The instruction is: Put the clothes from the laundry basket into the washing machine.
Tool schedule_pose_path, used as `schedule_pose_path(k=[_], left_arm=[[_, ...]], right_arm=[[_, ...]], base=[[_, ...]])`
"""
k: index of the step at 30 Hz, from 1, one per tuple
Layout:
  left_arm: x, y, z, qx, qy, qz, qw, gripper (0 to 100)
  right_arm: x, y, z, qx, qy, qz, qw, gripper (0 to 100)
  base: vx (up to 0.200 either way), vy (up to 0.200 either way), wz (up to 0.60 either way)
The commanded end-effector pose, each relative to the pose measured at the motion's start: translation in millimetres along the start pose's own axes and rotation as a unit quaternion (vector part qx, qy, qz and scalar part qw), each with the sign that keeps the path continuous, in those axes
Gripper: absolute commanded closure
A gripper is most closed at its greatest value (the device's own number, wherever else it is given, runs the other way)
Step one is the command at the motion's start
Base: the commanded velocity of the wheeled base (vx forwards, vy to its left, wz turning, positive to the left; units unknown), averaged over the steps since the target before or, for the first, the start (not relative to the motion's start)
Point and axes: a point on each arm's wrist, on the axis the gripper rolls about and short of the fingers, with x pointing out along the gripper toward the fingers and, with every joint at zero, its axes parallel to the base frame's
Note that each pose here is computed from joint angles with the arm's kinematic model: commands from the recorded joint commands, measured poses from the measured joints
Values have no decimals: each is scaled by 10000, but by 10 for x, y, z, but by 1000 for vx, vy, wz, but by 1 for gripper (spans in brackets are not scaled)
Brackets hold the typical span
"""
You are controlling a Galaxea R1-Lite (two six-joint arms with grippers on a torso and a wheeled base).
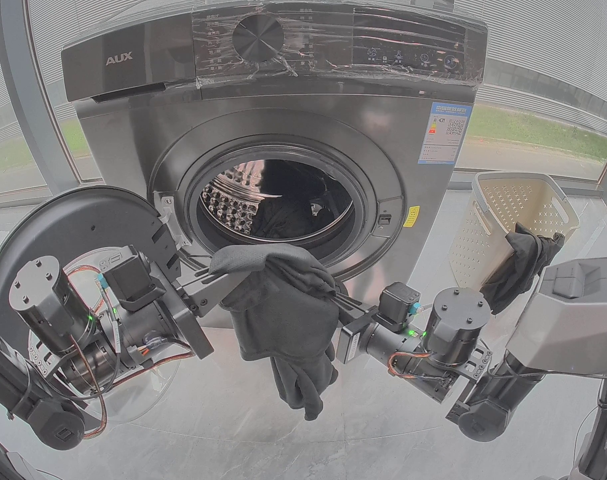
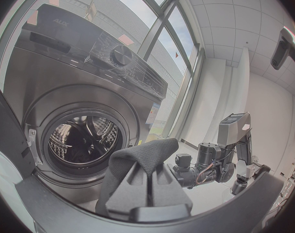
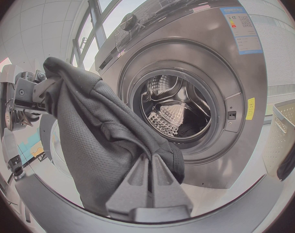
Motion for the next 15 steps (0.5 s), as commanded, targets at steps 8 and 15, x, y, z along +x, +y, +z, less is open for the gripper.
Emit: schedule_pose_path(k=[8,15], left_arm=[[-37,96,34,53,-60,208,9998,100],[-55,157,20,53,-27,338,9994,100]], right_arm=[[-190,-144,237,-9,-214,-418,9989,100],[-222,-208,339,-4,-342,-518,9981,100]], base=[[0,0,0],[0,0,0]])
